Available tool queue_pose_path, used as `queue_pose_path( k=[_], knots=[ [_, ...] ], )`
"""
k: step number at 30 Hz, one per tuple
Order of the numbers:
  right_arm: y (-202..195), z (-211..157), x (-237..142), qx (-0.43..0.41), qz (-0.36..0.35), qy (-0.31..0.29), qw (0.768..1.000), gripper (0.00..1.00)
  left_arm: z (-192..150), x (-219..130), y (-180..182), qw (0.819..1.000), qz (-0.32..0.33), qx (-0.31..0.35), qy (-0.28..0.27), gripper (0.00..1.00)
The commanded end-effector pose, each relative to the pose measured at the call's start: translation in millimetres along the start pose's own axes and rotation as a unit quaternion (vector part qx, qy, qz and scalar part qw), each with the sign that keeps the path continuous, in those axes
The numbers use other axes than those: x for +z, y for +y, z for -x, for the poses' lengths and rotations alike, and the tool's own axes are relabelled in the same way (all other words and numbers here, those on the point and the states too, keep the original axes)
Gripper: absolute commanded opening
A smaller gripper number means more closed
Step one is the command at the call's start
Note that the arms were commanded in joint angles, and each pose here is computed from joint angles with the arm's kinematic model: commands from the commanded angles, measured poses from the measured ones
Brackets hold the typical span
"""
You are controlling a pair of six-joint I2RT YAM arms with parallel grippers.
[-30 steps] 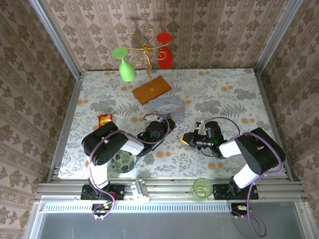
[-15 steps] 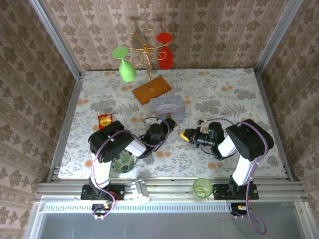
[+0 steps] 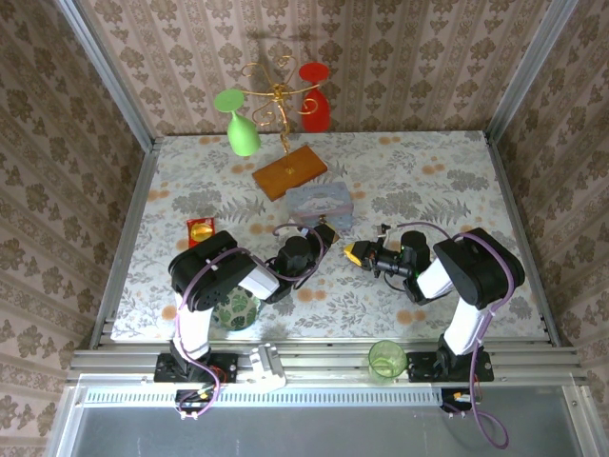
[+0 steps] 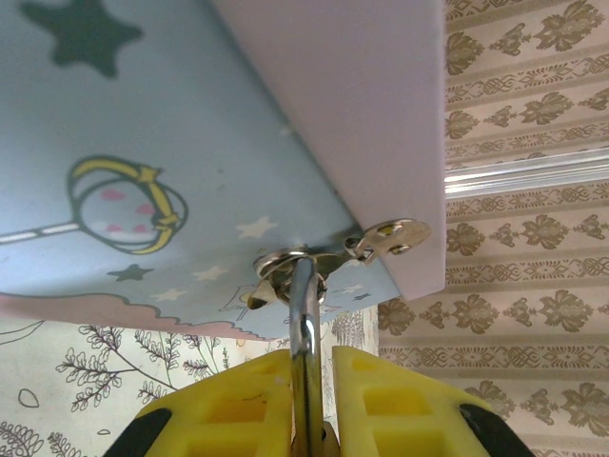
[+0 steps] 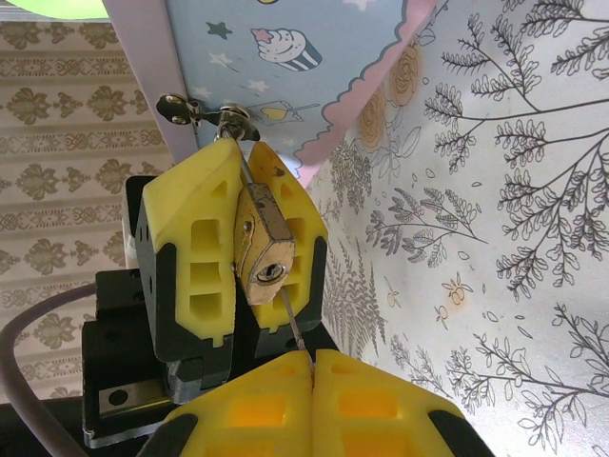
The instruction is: Unlock a padlock with a key
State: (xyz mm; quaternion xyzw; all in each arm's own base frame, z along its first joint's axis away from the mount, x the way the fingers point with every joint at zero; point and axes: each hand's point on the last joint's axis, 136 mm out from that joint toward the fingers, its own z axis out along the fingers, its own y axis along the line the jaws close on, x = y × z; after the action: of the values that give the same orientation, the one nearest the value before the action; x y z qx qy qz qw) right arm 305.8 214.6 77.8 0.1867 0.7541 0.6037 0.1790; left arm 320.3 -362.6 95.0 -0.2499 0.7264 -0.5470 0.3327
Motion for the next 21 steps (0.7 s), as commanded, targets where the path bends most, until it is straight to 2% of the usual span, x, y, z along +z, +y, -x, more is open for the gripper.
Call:
queue_pose_path(
  k=[1, 5, 10, 17, 21],
  knots=[
    [13.2, 6.6, 1.1, -0.012, 0.021, -0.004, 1.0, 0.0, 0.6, 2.3, -38.7, 0.997, -0.069, -0.024, -0.001, 0.0],
    [16.8, 9.9, 4.3, -0.01, 0.026, -0.002, 1.0, 0.0, -1.5, 2.6, -43.5, 0.997, -0.075, -0.016, 0.004, 0.0],
    [23.8, 9.0, 2.2, -0.016, 0.036, 0.006, 0.999, 0.0, -1.9, 0.8, -33.0, 0.998, -0.063, -0.022, 0.006, 0.0],
    [-4.8, -1.8, -5.5, 0.005, 0.001, 0.007, 1.0, 0.0, -4.3, 7.8, -41.8, 0.997, -0.074, -0.02, 0.011, 0.0],
    [0.7, -3.0, -7.5, -0.005, 0.008, 0.006, 1.0, 0.0, -4.8, 7.4, -40.1, 0.997, -0.071, -0.016, 0.006, 0.0]
  ],
)
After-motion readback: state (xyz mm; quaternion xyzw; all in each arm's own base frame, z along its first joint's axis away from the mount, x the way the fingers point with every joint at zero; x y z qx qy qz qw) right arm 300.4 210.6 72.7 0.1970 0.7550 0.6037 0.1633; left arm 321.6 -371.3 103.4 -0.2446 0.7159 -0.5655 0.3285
